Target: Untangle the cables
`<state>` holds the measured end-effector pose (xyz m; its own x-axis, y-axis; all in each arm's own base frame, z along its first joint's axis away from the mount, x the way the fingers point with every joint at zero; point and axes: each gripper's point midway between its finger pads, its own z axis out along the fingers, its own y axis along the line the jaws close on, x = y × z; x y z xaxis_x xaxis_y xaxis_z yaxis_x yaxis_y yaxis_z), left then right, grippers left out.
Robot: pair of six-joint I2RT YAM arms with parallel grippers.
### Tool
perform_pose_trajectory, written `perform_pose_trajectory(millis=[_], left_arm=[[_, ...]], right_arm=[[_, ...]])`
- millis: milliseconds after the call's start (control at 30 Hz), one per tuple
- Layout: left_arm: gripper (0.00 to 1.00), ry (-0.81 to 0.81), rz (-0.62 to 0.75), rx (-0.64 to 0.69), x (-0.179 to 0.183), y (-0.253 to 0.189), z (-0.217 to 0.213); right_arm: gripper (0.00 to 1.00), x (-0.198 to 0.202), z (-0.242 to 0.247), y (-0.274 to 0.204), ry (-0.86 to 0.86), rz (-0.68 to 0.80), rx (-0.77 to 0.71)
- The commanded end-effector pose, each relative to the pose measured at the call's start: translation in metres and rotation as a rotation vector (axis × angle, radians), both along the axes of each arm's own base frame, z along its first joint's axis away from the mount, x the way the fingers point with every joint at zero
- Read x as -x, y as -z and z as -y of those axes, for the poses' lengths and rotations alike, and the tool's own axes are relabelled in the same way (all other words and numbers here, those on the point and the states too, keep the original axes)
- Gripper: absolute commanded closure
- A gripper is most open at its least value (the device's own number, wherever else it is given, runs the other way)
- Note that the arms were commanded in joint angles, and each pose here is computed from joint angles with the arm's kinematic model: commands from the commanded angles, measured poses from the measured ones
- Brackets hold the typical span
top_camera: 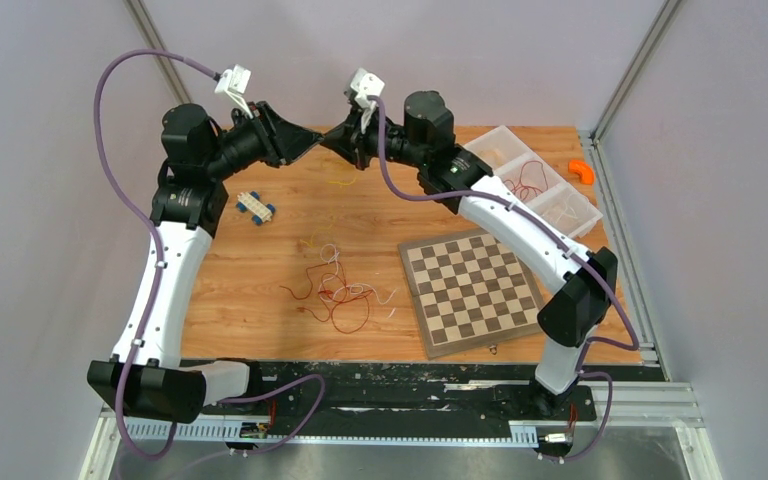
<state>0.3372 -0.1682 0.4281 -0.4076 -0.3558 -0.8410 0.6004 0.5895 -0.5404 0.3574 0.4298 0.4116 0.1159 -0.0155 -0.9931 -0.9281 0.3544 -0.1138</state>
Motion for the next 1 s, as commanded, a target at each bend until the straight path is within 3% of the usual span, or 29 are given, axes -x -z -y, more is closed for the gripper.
perform_pose_trajectory(millis=[0,33,100,300,667,967], left_arm=[[0.40,0.063,0.091,0.005,0.012,-0.020,0.008],[0.13,0.061,0.120,-0.015,0.011,-0.021,0.007],[0.02,0.037,0.157,-0.049,0.007,-0.021,0.003],[0.00,-0.004,0.210,-0.100,-0.005,-0.004,-0.002],[0.00,0.014,0.145,-0.110,-0.028,0.025,0.002],[0.00,0.014,0.114,-0.169,-0.033,0.044,0.000]], right_arm=[[1.00,-0.017,0.044,-0.029,0.058,-0.048,-0.061],[1.00,-0.029,0.066,-0.031,0.091,-0.072,-0.066],[1.00,-0.043,0.104,-0.033,0.137,-0.092,-0.066],[1.00,-0.063,0.206,-0.029,0.282,-0.121,-0.051],[1.00,-0.157,0.348,-0.032,0.603,-0.052,-0.077],[1.00,-0.190,0.374,-0.056,0.617,-0.069,-0.189]])
